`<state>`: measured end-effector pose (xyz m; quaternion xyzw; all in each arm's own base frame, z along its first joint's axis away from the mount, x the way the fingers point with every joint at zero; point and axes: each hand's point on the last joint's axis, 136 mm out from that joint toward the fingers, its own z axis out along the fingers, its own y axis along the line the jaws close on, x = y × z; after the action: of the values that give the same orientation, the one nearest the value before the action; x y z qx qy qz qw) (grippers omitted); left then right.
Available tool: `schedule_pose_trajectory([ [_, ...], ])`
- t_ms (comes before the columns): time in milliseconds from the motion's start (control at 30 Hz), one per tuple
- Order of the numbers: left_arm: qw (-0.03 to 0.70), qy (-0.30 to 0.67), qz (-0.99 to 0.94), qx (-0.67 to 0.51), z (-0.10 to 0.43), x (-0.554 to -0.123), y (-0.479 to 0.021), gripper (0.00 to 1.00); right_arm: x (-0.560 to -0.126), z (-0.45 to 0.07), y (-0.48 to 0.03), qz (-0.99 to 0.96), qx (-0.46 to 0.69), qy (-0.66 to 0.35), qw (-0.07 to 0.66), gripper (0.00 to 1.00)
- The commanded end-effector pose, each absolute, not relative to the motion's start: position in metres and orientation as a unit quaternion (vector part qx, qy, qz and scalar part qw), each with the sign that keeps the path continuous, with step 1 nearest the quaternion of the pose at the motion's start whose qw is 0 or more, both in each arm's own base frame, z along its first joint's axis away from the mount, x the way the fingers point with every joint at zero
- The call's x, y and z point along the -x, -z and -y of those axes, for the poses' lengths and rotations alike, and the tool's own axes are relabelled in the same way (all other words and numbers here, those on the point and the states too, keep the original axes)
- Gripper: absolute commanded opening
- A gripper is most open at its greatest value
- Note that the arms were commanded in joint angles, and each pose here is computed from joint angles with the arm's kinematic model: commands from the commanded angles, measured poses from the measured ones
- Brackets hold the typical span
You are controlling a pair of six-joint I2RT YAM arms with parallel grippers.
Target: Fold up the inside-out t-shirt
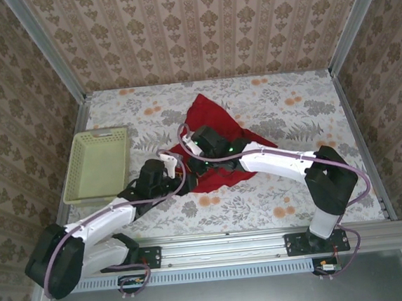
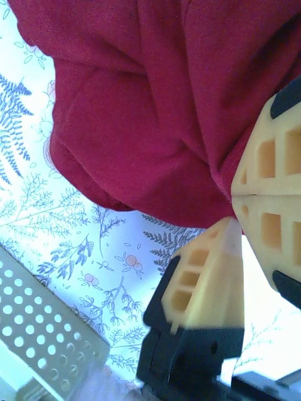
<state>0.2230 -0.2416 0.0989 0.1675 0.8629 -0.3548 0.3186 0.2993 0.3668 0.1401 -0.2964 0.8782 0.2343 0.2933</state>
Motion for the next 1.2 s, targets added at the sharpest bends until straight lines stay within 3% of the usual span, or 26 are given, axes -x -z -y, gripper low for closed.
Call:
schedule_pose_trajectory([
  [0, 0.336, 0.389, -0.843, -0.158, 0.252, -0.232, -0.114, 0.54, -0.303, -0.366, -0.158, -0.876, 0.281, -0.240, 0.310, 0.00],
  [233, 0.333, 0.421, -0.831, -0.150, 0.266, -0.239, -0.112, 0.56, -0.315, -0.360, -0.162, -0.884, 0.224, -0.250, 0.324, 0.00],
  [367, 0.320, 0.401, -0.849, -0.131, 0.262, -0.249, -0.090, 0.42, -0.326, -0.350, -0.158, -0.895, 0.176, -0.263, 0.315, 0.00],
  [500, 0.299, 0.344, -0.885, -0.097, 0.242, -0.260, -0.067, 0.23, -0.332, -0.330, -0.158, -0.900, 0.142, -0.261, 0.319, 0.32],
  [600, 0.303, 0.321, -0.894, -0.082, 0.227, -0.261, -0.062, 0.15, -0.334, -0.311, -0.153, -0.905, 0.133, -0.246, 0.320, 0.37],
  [1000, 0.321, 0.291, -0.900, -0.038, 0.188, -0.249, -0.065, 0.12, -0.310, -0.264, -0.081, -0.940, 0.123, -0.159, 0.275, 0.43],
  [1167, 0.309, 0.272, -0.910, -0.048, 0.182, -0.244, -0.080, 0.34, -0.293, -0.261, -0.073, -0.937, 0.117, -0.186, 0.270, 0.47],
])
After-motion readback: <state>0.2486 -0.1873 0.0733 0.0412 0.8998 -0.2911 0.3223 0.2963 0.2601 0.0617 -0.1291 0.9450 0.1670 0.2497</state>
